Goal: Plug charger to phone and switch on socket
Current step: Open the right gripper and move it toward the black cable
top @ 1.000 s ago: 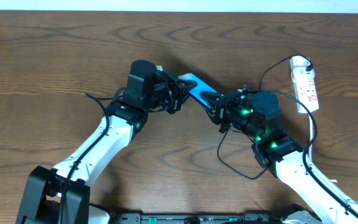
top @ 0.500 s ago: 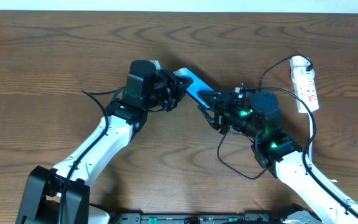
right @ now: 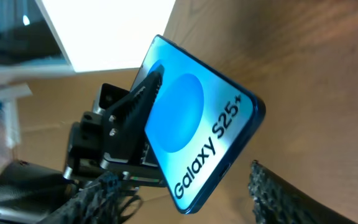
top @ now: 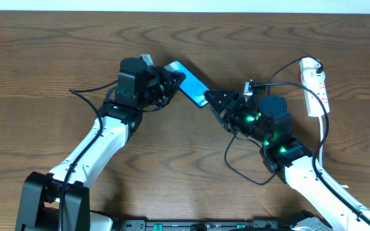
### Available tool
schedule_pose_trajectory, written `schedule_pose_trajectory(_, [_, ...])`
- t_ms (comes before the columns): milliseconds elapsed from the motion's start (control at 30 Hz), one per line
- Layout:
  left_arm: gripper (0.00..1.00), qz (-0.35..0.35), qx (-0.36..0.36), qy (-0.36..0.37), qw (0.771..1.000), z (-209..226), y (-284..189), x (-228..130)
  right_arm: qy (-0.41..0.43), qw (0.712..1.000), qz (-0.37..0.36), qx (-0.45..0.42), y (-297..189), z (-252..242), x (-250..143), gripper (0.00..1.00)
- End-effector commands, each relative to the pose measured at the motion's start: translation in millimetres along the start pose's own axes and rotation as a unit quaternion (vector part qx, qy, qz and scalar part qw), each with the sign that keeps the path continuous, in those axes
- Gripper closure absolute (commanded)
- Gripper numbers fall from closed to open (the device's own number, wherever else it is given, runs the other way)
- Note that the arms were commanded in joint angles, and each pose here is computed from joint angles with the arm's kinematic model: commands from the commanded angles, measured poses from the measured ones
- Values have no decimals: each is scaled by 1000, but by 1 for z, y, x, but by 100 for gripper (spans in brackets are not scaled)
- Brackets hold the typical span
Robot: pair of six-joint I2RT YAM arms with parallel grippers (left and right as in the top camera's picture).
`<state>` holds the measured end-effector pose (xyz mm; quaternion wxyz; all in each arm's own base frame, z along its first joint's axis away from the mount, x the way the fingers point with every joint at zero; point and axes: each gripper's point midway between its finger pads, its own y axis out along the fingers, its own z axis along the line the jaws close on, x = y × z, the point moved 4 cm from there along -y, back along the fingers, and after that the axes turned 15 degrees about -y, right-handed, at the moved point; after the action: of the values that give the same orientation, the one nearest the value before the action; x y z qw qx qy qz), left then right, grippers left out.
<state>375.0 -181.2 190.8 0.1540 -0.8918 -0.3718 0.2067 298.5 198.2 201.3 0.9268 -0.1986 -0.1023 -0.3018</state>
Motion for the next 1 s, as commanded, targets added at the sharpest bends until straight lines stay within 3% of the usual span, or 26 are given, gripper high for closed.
schedule_pose_trajectory(0, [93, -4, 3, 14, 1000, 0, -1, 2, -90, 996, -10, -6, -1, 1, 3, 32])
schedule_pose_trajectory(233, [93, -4, 50, 2, 999, 20, -2, 2, -114, 992, -8, -54, -8, -24, 11, 28])
schedule_pose_trajectory(500, [93, 24, 56, 1, 998, 23, -2, -5, -115, 984, -13, -135, -27, -64, 27, 20])
schedule_pose_trajectory(633, [93, 51, 55, -1, 997, 23, -3, -13, -108, 980, -5, -169, -37, -82, 30, 1])
schedule_pose_trajectory(967, [93, 112, 53, -5, 992, 22, -5, -29, -129, 967, 21, -218, -53, -107, 29, 1])
